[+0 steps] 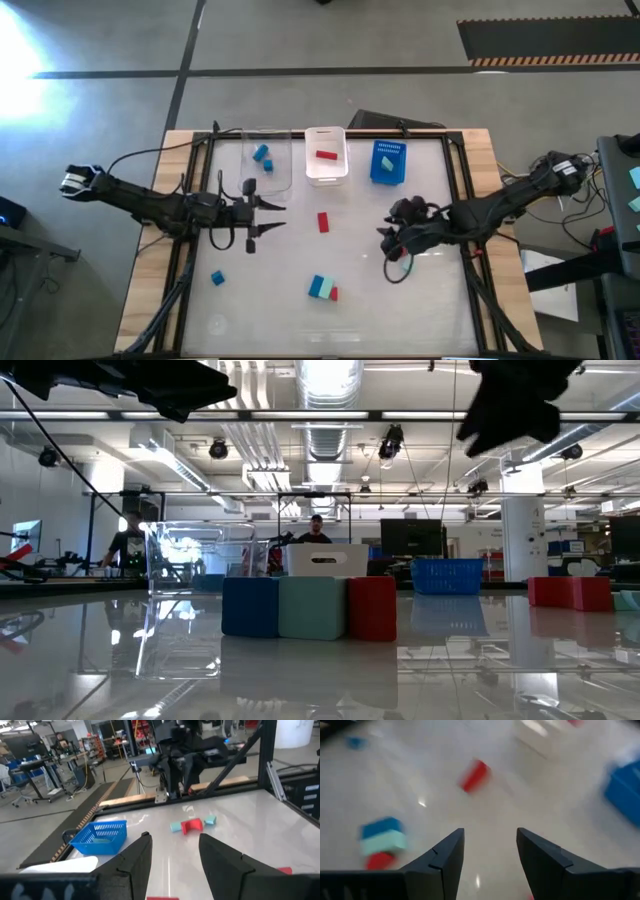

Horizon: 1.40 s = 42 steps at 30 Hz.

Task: Sort & place blocks by color
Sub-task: Put the right red block into the white bin

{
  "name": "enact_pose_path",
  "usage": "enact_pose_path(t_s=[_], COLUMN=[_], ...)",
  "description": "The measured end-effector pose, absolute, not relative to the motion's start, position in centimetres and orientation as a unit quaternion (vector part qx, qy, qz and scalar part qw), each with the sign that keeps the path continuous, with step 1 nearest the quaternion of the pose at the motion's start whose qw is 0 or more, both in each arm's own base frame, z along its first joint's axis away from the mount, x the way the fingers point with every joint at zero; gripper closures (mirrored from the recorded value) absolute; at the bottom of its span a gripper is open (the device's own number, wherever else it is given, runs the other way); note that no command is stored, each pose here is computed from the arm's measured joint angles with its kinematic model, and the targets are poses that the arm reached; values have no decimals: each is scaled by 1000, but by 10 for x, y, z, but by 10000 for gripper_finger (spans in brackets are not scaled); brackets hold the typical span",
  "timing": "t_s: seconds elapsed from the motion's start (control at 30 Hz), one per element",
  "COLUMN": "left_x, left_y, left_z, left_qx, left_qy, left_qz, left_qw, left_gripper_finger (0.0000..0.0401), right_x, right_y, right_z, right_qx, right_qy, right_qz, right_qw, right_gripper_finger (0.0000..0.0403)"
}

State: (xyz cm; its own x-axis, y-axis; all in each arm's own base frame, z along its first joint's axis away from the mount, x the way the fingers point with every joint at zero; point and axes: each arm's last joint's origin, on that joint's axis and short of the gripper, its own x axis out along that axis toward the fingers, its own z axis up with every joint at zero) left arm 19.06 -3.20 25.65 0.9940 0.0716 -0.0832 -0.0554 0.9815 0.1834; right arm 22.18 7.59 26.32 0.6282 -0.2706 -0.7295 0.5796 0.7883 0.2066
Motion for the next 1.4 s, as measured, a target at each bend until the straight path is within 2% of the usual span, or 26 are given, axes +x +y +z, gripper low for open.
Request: enact_pose_path(t_s=[0.1, 0.23, 0.57, 0.93, 1.4], left_x=[191, 191, 191, 191, 189], left_y=[-32, -32, -32, -32, -32], left_z=[256, 256, 256, 256, 258], left_qx=[90, 90, 90, 78, 76], left_qy=[44, 45, 46, 45, 39], left_qz=[32, 32, 32, 32, 31], left_qw=[994, 994, 994, 995, 996], left_gripper_finger=[253, 253, 253, 253, 253], right_x=[217, 221, 245, 252, 249], right_y=[76, 81, 95, 99, 97], right_z=[260, 251, 231, 219, 215], right_qx=[253, 275, 272, 248, 236], right_qy=[420, 488, 580, 608, 603], right_qz=[-294, -318, -312, -316, -327], right_qw=[821, 765, 701, 685, 688], right_gripper_finger=[232, 232, 232, 232, 232])
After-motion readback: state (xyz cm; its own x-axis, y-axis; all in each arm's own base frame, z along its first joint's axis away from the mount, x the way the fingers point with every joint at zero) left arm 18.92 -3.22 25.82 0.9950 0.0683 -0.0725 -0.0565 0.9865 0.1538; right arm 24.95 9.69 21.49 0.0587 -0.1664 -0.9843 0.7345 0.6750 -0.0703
